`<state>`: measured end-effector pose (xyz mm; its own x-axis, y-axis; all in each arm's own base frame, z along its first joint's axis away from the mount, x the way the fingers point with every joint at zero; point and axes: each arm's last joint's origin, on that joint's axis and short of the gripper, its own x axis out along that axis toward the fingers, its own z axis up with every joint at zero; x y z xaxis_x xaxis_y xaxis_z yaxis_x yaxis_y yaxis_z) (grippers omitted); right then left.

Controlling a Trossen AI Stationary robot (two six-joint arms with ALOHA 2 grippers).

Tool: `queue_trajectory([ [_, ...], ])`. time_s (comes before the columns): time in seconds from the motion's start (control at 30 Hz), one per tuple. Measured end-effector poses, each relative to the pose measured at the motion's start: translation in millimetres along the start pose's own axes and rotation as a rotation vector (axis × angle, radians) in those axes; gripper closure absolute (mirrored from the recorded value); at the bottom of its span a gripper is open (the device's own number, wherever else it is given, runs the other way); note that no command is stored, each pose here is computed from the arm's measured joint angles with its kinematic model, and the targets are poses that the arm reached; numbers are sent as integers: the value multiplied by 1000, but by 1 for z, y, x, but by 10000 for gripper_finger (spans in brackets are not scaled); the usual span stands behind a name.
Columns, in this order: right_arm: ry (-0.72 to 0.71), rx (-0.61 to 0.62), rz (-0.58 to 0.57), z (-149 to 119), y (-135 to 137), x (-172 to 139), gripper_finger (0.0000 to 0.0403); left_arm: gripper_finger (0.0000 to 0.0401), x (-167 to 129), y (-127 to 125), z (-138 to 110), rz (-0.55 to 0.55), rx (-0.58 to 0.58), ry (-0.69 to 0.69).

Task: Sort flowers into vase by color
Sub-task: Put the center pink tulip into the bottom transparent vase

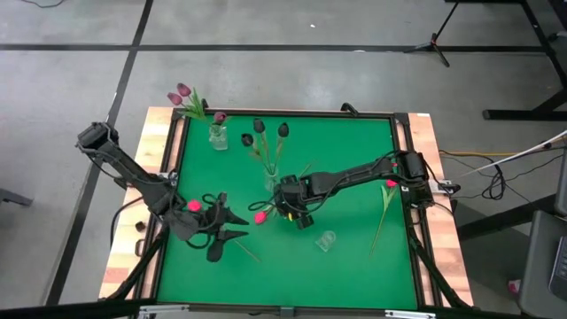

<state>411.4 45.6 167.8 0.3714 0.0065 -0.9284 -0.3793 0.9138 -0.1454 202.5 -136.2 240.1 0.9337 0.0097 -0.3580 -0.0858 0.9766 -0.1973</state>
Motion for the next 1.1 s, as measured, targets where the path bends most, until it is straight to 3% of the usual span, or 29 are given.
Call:
queue_trajectory([
  [0.2,-2,14,3,1,7,-23,210,273,26,9,-18,114,-75,79],
  [0.33,25,50,14,-4,7,-41,210,274,44,12,-34,166,-61,143],
  [0.63,111,138,-20,-19,8,-83,210,274,73,41,-43,380,-110,134],
  [0.87,98,214,-46,-29,9,-119,210,274,100,59,-42,415,-158,204],
  [1.1,52,286,-99,-39,10,-156,210,274,126,55,-43,476,-63,339],
])
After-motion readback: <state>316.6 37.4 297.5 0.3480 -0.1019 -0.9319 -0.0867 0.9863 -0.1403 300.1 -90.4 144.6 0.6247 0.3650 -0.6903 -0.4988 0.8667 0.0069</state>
